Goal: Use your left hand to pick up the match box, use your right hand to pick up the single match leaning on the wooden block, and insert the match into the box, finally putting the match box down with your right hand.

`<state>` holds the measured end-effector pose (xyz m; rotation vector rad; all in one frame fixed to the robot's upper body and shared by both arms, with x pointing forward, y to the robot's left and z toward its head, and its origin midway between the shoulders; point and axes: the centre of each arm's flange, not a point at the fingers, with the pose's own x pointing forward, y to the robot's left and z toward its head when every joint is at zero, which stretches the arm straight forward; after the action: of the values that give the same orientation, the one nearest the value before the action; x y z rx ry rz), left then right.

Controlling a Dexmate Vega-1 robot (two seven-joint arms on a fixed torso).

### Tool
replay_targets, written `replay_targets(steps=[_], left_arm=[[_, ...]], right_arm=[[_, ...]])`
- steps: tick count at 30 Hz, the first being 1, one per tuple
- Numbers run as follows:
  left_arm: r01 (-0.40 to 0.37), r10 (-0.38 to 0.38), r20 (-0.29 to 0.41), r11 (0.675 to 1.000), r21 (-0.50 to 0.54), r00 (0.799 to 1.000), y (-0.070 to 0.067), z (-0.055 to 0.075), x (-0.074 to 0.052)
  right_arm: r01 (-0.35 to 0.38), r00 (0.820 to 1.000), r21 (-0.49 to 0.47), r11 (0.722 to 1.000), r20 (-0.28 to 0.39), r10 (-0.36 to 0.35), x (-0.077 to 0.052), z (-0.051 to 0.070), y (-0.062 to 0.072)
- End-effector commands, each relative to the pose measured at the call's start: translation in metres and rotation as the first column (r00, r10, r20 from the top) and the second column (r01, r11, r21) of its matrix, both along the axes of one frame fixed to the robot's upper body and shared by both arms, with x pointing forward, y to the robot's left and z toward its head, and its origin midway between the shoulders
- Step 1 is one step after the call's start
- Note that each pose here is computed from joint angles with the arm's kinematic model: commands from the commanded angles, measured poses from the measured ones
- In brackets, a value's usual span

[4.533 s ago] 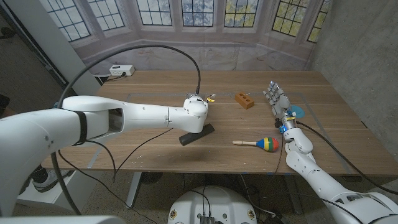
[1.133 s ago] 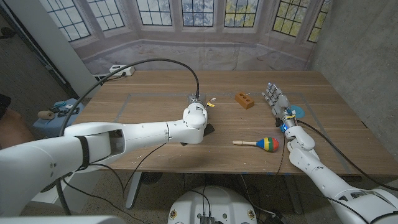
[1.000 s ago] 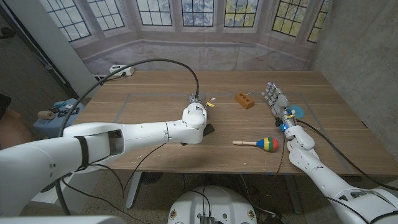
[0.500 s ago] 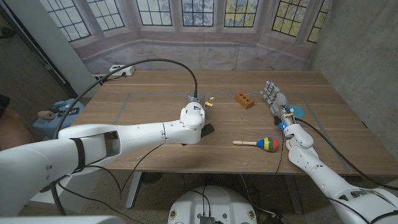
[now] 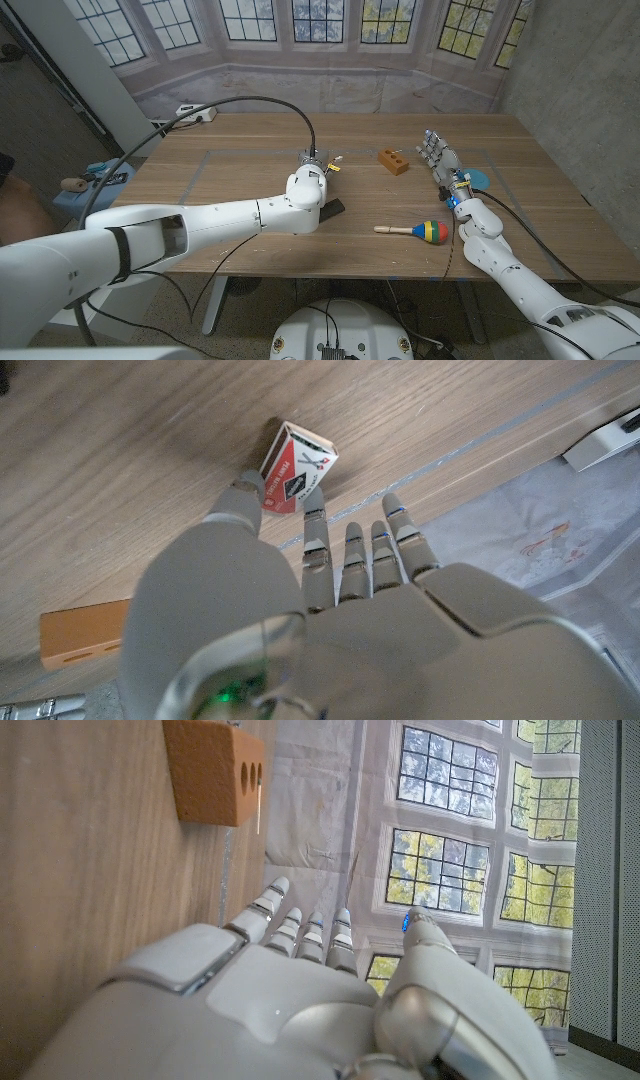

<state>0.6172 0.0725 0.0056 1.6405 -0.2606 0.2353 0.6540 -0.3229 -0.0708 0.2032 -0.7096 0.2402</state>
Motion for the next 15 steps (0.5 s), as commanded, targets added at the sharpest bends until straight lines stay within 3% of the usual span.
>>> replay_targets(steps=[1,15], left_arm=[[0.032,-0.032,0.008,0.999,-0.005,0.999,-0.0008,0.001,-0.0043],[0.081,-0.081,0.009,0.997,-0.016,0.997,-0.0005,0.0039,-0.0063]], right_arm=[[0.004,1.0,-0.018,1.0,-0.009,-0.005,-0.0031,0.001,0.0036],[0.009,1.0,-0.04,0.999,-0.025,-0.01,-0.0044,0.0031,0.0088]])
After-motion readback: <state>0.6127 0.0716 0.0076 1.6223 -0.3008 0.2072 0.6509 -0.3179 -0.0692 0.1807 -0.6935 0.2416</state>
